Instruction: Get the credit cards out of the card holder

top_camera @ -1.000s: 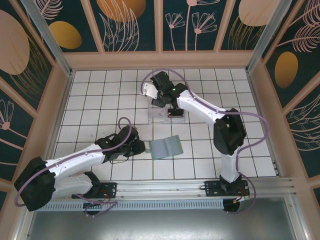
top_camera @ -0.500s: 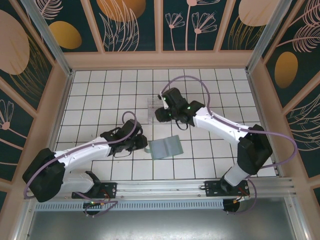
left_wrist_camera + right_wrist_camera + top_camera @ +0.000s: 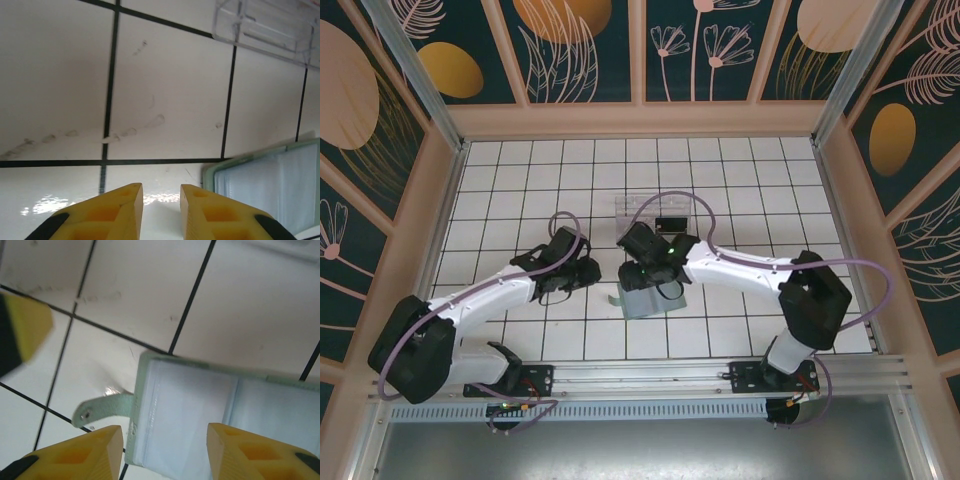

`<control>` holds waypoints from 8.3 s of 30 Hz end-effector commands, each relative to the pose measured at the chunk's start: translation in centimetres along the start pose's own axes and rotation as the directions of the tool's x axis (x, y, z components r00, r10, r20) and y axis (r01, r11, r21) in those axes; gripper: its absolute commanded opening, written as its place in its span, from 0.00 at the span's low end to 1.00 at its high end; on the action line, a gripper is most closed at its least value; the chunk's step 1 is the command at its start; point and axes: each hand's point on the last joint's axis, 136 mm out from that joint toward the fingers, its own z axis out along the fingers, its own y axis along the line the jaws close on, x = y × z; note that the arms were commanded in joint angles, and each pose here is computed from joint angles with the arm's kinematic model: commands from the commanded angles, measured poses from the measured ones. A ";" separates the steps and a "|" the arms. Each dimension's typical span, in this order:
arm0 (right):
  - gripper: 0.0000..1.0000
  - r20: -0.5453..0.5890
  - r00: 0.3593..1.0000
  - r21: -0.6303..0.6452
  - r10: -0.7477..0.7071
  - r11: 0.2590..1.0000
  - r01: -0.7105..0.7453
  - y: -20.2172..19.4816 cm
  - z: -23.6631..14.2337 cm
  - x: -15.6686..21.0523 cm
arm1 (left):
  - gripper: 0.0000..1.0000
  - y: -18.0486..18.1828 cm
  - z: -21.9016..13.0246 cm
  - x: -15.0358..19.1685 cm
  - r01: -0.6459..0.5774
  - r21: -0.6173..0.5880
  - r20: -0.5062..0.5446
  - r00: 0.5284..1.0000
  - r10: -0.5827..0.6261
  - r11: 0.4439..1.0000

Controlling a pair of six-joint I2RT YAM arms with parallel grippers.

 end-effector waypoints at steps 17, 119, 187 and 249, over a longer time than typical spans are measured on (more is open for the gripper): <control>0.49 -0.219 0.975 0.209 -0.021 0.976 0.068 -1.1 4.9 5.4 | 0.28 0.6 -0.6 0.0 -0.031 0.010 -0.010 0.999 0.031 0.999; 0.29 -0.167 0.986 0.233 0.010 0.972 0.030 -1.6 5.6 4.1 | 0.16 -1.1 -0.1 2.7 -0.015 0.084 -0.096 0.995 0.023 0.996; 0.21 -0.113 0.911 -0.239 0.397 0.879 -0.413 -4.9 1.1 3.6 | 0.18 -9.1 3.8 7.4 -0.079 0.088 -0.221 0.971 0.096 0.993; 0.24 -0.178 0.913 -0.575 0.368 0.714 -0.399 -2.2 0.7 4.3 | 0.07 -7.3 5.5 9.9 -0.075 0.084 -0.302 0.948 0.097 0.994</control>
